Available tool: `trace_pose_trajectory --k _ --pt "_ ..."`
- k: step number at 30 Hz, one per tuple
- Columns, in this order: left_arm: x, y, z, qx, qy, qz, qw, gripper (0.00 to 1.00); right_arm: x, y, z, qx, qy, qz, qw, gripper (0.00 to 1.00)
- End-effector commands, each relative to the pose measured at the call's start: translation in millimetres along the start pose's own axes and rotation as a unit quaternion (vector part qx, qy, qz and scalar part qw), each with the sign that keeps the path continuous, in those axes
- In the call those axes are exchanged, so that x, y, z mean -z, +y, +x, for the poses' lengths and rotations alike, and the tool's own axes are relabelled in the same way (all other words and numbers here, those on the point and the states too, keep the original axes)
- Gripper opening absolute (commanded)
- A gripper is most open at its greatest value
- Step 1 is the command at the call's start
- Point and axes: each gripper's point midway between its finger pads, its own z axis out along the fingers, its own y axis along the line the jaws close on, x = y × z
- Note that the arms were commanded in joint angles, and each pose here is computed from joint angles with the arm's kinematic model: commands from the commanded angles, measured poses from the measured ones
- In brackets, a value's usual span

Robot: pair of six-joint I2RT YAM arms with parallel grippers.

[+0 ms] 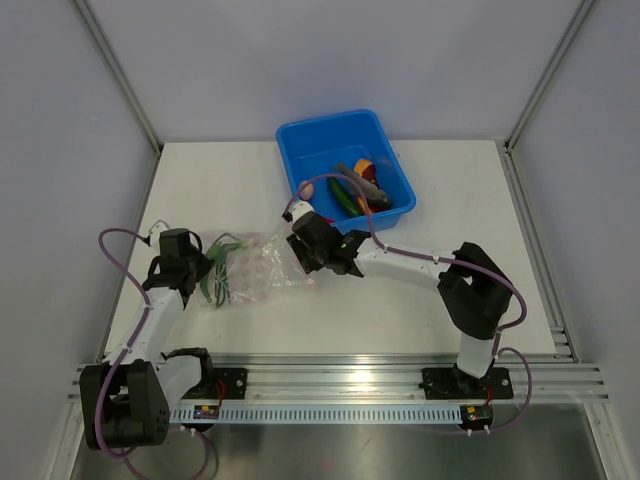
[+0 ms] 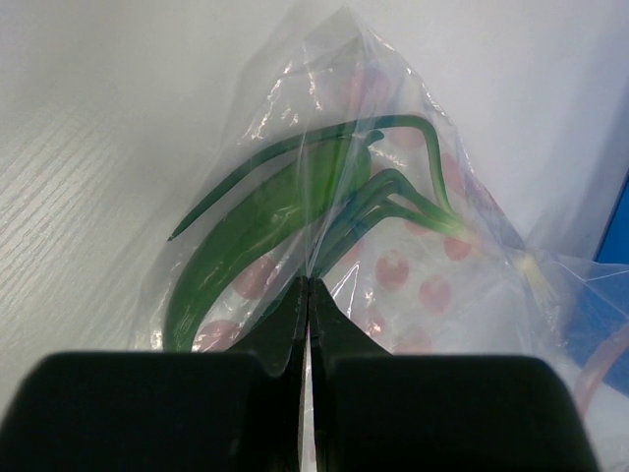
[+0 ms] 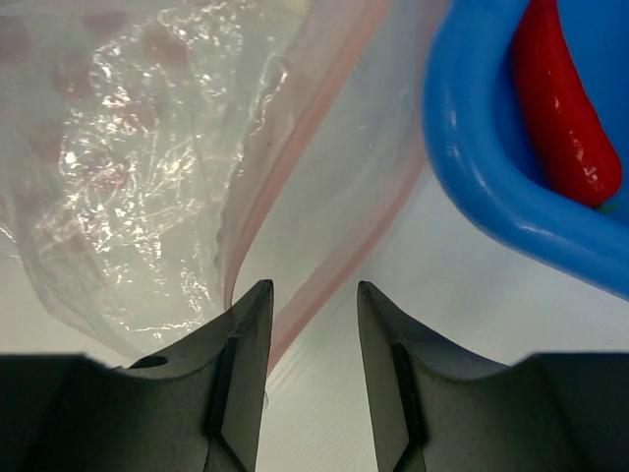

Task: Open the zip-top bag and remove the fake food
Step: Pick up the fake vegetable from the zipper food storage bag.

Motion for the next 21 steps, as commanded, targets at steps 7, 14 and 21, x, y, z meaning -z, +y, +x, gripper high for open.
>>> trace_pose_trajectory --k 7,14,21 --pt "0 -7 -10 -0.003 -0.014 0.013 1.000 0.00 17 62 -34 0.058 -0.084 -0.115 0.988 0.46" --pt "0 -8 -10 -0.004 -0.013 0.013 1.000 0.00 18 86 -27 0.093 -0.084 -0.155 0.980 0.47" --pt "0 -8 -10 -0.005 -0.013 0.013 1.000 0.00 -1 80 -16 0.130 -0.071 -0.135 0.980 0.49"
